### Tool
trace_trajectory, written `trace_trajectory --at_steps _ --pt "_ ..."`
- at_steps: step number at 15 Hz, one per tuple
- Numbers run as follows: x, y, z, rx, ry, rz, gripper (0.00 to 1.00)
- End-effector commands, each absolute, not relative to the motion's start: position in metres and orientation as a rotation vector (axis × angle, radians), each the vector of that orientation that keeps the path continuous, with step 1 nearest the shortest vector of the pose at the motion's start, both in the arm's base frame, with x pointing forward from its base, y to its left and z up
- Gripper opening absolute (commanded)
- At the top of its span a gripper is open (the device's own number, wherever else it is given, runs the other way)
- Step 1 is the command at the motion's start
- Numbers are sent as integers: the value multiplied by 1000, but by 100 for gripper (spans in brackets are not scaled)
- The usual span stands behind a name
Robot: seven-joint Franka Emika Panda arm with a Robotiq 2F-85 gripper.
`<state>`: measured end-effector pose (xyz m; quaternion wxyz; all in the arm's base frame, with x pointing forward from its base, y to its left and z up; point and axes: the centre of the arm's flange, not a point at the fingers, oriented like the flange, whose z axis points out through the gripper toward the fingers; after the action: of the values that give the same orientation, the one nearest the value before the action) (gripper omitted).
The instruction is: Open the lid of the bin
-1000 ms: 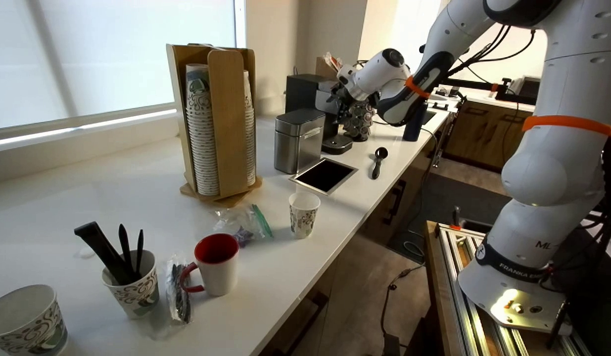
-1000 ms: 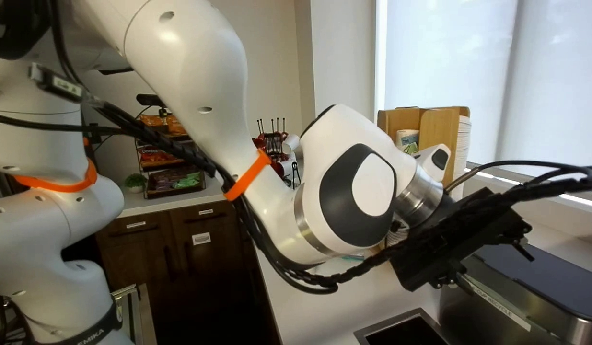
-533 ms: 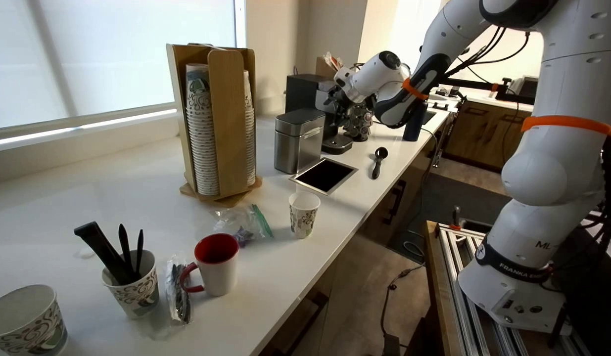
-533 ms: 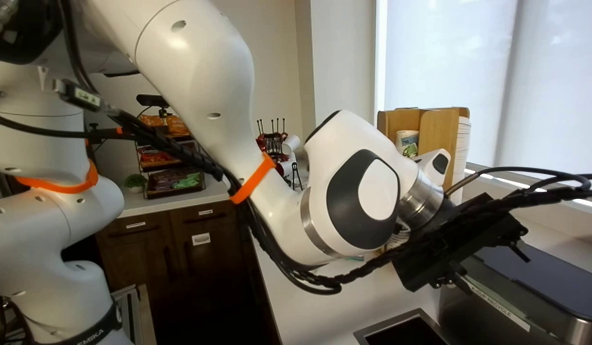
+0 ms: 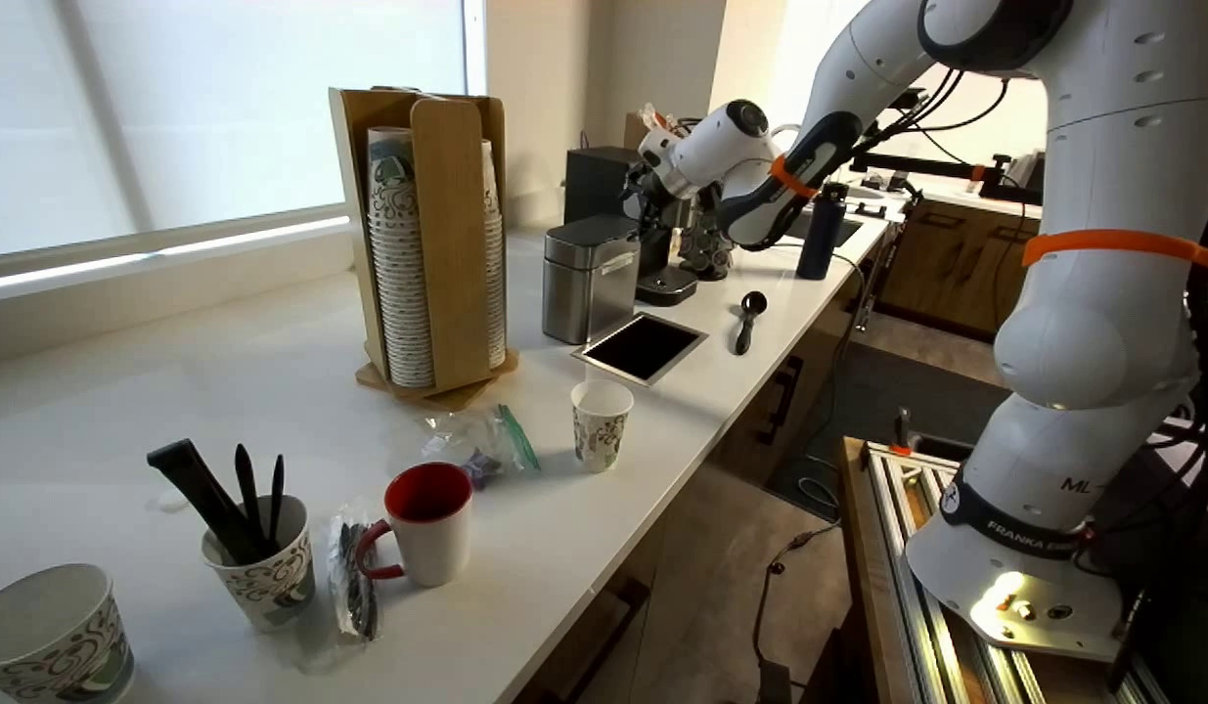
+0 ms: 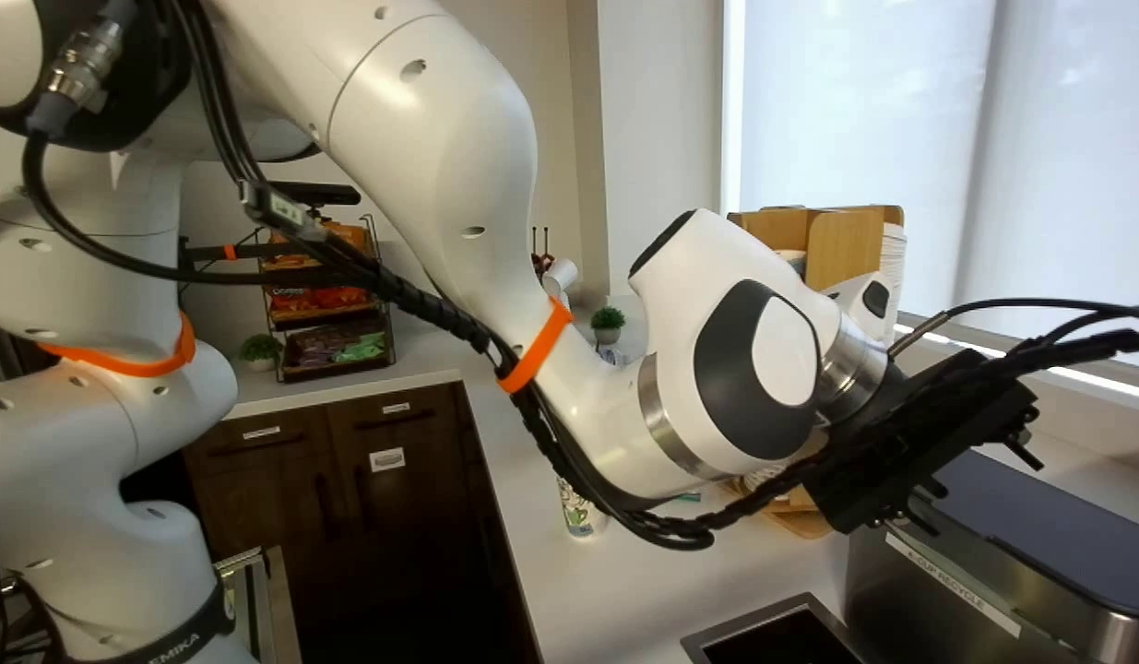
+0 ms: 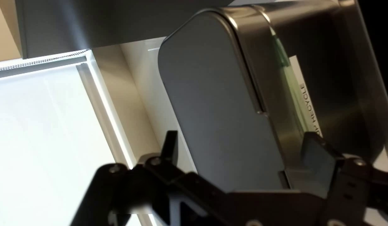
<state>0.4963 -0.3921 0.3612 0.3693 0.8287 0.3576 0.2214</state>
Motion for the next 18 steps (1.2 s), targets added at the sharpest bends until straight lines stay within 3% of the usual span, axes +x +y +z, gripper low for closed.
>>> trace_trajectory --at_steps 1,18 --pt "511 -401 351 2148 907 551 100" --pt "522 -417 375 2087 863 589 100"
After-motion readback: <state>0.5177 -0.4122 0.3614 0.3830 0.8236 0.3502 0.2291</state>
